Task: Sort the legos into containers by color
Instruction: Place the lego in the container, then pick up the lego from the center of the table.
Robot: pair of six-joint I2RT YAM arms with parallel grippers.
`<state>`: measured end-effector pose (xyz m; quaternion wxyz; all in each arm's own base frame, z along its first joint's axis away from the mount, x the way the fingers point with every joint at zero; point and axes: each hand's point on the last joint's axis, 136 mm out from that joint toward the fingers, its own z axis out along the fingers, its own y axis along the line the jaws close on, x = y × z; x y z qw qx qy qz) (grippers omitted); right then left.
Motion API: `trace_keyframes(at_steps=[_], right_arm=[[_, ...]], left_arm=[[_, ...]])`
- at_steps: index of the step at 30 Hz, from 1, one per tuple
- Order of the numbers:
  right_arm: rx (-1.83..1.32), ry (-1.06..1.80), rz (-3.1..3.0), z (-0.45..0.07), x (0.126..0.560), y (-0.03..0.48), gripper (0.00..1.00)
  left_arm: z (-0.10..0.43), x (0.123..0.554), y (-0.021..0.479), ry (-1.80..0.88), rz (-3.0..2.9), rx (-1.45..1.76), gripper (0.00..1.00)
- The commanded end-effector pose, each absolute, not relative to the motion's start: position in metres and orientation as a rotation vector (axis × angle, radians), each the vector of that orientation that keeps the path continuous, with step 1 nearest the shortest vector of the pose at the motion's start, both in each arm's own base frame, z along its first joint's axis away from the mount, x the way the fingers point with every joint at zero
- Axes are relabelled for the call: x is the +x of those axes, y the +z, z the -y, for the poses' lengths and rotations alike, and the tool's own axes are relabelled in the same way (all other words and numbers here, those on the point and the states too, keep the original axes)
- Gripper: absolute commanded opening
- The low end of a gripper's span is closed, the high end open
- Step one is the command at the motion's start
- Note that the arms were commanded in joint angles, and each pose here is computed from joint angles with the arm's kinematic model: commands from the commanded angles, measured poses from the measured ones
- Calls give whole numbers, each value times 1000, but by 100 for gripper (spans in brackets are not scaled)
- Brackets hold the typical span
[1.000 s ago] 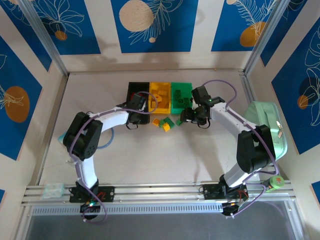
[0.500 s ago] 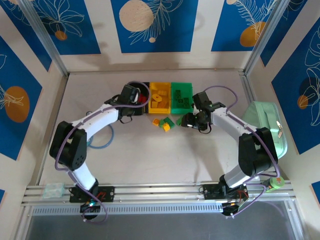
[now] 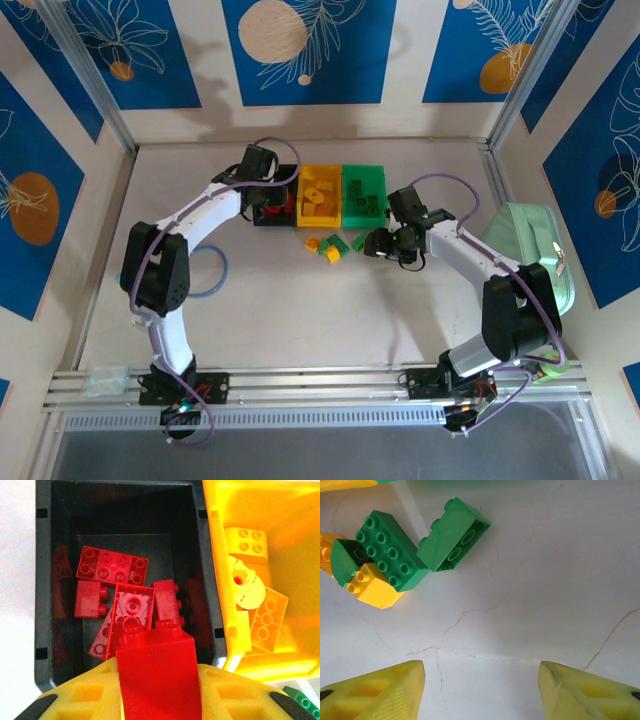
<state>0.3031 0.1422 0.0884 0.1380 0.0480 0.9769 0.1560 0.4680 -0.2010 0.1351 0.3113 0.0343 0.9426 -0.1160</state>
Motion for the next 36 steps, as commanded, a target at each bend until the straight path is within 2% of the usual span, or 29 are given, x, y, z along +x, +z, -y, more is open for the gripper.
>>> trace_keyframes(at_steps=[1,4,5,6,7,8,10,15,26,36], right_arm=[[139,486,-2814,-147,299,96,62],[139,491,-2813,-148,299,98,62],[136,490,-2812,-149,300,98,62],[133,488,-2813,-150,299,99,62],[131,486,-2813,-150,299,100,62],[125,483,-2812,-150,298,101,62],[122,473,-2809,-150,296,103,62],[128,470,-2812,-148,291,99,62],[66,465,-2822,-166,299,102,62],[-108,336,-2822,-199,314,107,60]], left_arm=[[204,482,146,-318,-2477,128,32],[209,499,152,-334,-2456,140,34],[210,506,150,-335,-2455,141,39],[210,513,149,-341,-2456,135,53],[210,517,149,-356,-2462,135,60],[211,520,150,-366,-2469,131,65],[211,519,158,-374,-2449,127,68],[212,500,173,-462,-2357,112,70],[194,434,171,-502,-2317,100,70],[182,380,165,-536,-2294,112,69]])
